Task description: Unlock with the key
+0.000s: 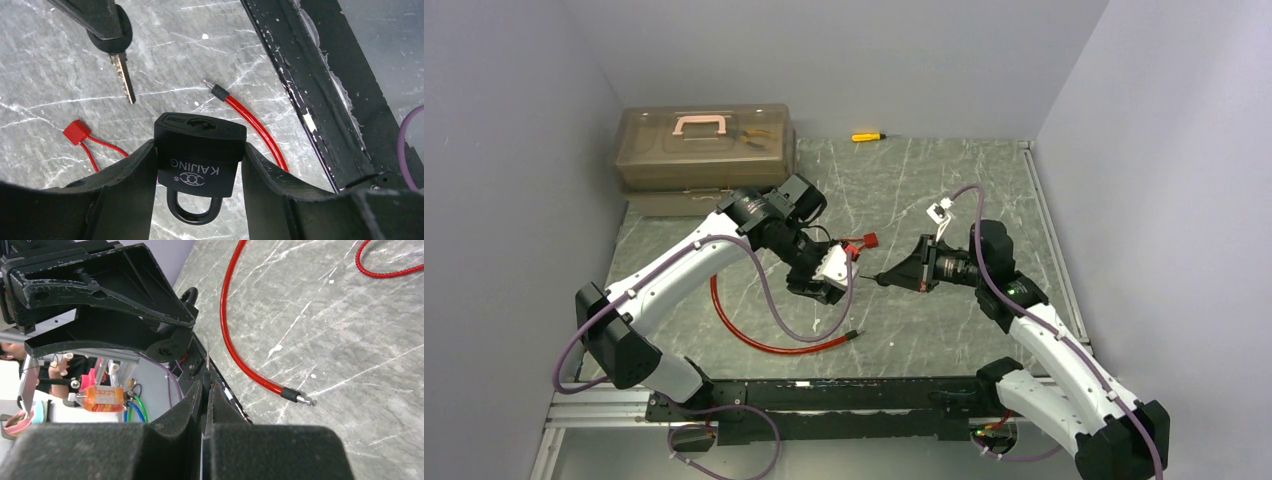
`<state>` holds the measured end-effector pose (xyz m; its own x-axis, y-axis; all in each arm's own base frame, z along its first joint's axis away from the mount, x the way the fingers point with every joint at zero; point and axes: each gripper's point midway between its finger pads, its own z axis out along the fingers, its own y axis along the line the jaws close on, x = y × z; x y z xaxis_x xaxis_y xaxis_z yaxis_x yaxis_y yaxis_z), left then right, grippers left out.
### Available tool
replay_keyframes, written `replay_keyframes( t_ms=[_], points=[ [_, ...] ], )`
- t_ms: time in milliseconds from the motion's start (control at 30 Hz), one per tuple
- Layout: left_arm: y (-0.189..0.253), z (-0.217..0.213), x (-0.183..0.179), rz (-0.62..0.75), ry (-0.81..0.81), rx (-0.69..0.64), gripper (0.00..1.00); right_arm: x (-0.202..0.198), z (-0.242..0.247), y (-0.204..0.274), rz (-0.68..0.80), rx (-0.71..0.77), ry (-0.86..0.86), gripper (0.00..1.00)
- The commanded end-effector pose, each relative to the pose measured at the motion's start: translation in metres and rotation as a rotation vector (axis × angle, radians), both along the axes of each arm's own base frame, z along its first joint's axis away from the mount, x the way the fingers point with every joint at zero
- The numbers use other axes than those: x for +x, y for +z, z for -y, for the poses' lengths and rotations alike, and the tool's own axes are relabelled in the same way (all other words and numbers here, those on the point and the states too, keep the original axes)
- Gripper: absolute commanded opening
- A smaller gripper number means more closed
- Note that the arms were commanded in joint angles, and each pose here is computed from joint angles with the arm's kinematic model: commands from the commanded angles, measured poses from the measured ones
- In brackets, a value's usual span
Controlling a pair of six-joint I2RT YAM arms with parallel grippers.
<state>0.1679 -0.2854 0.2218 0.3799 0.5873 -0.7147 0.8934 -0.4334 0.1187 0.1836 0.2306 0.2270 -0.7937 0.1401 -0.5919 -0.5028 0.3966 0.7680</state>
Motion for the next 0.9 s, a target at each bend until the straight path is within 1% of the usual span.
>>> replay_keyframes(
  t_ms=[0,133,300,500,600,767,867],
  points=[
    [0.036,0.008,-0.016,0.058,-0.133,-0.132,0.0,0.001,0.004,0.003,0.084,-0.019,-0.005,0.0],
    [0.035,0.006,-0.024,0.065,-0.189,-0.138,0.0,-0.004,0.006,0.008,0.149,-0.013,-0.002,0.0],
    [0.035,0.006,-0.028,0.076,-0.225,-0.155,0.0,-0.014,0.004,0.019,0.294,-0.013,-0.005,0.0],
    [0.034,0.008,-0.031,0.059,-0.241,-0.16,0.0,-0.028,-0.009,0.025,0.427,-0.031,0.063,0.0],
    [0.032,0.009,-0.031,0.017,-0.22,-0.15,0.0,-0.038,-0.017,0.026,0.497,-0.052,0.103,0.0],
    [0.024,0.012,-0.03,-0.109,-0.137,-0.095,0.0,-0.048,-0.027,0.025,0.572,-0.099,0.159,0.0],
    [0.018,0.011,-0.026,-0.126,-0.114,-0.076,0.0,-0.05,-0.032,0.028,0.593,-0.117,0.168,0.0]
  ],
)
